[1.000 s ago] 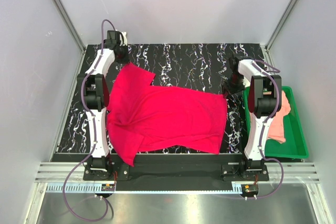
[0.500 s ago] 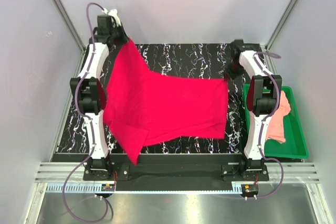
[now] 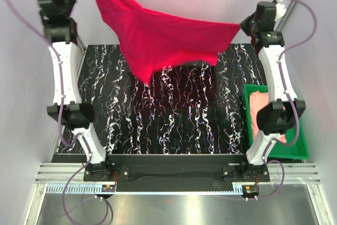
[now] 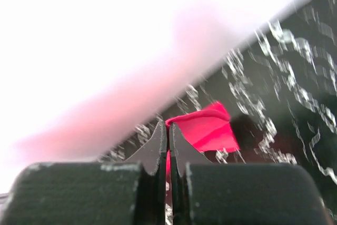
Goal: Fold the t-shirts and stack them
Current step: Flatten the tshirt out
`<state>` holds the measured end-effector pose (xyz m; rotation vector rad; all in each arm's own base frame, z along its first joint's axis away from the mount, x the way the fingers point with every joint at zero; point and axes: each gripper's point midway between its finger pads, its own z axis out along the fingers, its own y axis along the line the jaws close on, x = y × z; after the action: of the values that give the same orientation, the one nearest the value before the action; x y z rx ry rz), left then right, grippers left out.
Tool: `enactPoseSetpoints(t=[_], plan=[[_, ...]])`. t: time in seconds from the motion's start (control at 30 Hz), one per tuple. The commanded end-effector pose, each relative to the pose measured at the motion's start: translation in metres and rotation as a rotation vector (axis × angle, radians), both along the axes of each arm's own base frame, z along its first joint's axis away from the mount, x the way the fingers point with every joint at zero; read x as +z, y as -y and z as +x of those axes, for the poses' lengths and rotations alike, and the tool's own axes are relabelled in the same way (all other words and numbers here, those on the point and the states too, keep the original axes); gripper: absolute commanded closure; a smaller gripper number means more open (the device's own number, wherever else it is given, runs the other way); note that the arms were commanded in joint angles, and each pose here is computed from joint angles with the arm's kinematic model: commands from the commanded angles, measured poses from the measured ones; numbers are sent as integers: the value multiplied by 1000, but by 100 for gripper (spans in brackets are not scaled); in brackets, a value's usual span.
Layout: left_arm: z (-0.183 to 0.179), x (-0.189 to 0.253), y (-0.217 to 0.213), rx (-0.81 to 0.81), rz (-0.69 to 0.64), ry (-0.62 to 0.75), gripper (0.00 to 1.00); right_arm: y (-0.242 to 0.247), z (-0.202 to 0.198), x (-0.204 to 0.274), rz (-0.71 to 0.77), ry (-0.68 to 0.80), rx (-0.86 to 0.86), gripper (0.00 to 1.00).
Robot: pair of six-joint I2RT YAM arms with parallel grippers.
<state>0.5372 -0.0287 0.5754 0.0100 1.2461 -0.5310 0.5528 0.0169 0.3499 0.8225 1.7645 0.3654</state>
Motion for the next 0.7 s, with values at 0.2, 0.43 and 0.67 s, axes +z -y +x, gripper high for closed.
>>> enactPoseSetpoints(t=[0.2, 0.43, 0.67], plan=[[-128, 139, -12, -12, -11, 370, 100, 8, -43, 131, -71, 318, -19, 100], [-160, 151, -5, -72, 45, 405, 100, -5, -44, 177, -66, 413, 19, 100], [-151, 146, -28, -33, 8, 397, 100, -10, -45, 182, -59, 431, 13, 100]])
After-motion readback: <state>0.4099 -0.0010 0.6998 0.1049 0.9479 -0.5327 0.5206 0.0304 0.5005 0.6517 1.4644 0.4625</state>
